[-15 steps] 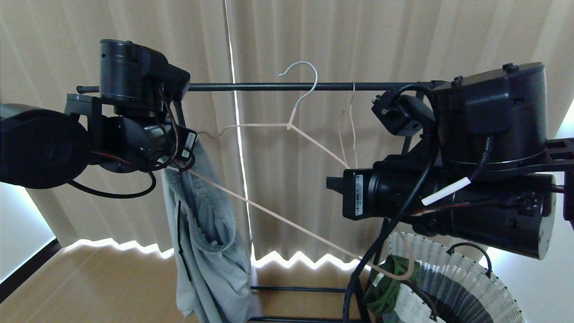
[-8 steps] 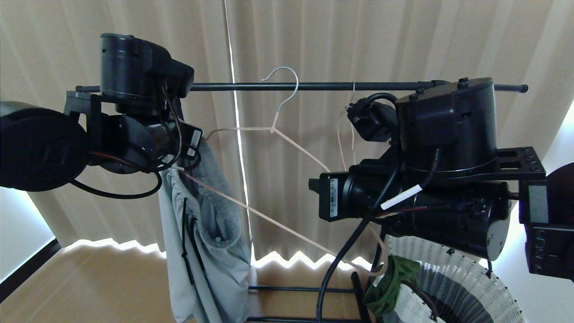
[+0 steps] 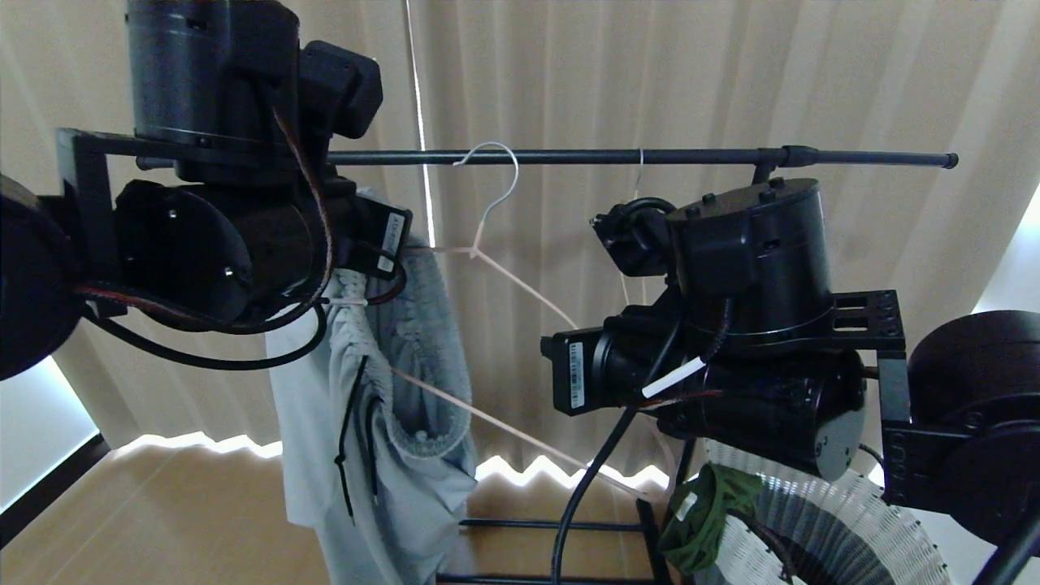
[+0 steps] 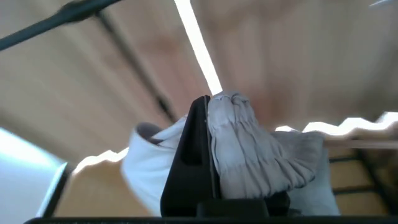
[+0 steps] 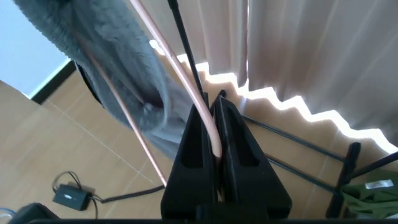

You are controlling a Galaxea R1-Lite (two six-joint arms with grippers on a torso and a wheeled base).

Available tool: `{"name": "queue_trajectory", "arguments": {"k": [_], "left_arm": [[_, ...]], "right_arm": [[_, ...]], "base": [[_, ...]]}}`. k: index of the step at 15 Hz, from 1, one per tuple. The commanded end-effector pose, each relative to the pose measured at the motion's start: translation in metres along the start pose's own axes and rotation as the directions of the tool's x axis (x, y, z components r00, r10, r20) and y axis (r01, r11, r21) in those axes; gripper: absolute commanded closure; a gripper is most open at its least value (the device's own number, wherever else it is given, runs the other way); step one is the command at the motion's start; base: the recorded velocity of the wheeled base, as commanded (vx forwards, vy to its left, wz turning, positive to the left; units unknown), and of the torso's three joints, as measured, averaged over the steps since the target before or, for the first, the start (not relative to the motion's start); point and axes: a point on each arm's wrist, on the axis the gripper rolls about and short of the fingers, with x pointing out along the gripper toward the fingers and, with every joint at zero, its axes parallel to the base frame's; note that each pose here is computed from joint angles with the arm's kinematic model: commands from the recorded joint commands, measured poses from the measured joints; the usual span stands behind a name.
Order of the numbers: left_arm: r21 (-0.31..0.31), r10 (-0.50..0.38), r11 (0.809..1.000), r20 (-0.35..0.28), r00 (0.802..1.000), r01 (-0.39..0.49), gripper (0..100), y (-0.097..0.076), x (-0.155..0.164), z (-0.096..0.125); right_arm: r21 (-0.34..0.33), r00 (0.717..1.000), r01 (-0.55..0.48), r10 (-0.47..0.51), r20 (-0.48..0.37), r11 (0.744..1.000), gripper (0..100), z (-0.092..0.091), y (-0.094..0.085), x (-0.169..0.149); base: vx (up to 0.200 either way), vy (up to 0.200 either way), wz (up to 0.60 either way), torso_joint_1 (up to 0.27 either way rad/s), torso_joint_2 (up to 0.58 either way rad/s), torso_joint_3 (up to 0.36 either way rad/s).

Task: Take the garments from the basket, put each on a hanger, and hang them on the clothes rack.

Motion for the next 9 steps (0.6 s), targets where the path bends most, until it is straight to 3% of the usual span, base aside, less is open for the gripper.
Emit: {"name": "queue_trajectory", "arguments": {"k": [1, 3, 6, 9], "left_arm": [[-0.004, -0.14, 0.99, 0.053, 0.989, 0.14, 100, -0.005, -0.015, 0.006], [0.004, -0.263, 0.964, 0.09, 0.96, 0.264, 100, -0.004, -0.02, 0.008], [0.019, -0.381, 0.924, 0.106, 0.918, 0.381, 100, -0.007, -0.021, 0.006], [0.028, -0.406, 0.914, 0.084, 0.91, 0.405, 100, -0.008, -0.021, -0.002]], "right_arm": [[-0.008, 1.0, 0.001, -0.001, -0.004, 1.0, 100, -0.001, -0.001, -0.001], [-0.007, 1.0, -0.003, 0.003, 0.001, 1.0, 100, 0.0, 0.0, -0.002], [-0.029, 1.0, -0.015, 0.016, 0.02, 0.999, 100, -0.001, 0.002, -0.003], [-0.083, 0.995, -0.023, 0.031, 0.091, 0.996, 100, 0.0, -0.006, -0.003]], "base": [[0.0, 0.0, 0.0, 0.0, 0.0, 0.0], [0.0, 0.0, 0.0, 0.0, 0.0, 0.0], [0.0, 0.0, 0.0, 0.0, 0.0, 0.0], [0.0, 0.0, 0.0, 0.0, 0.0, 0.0]]}}
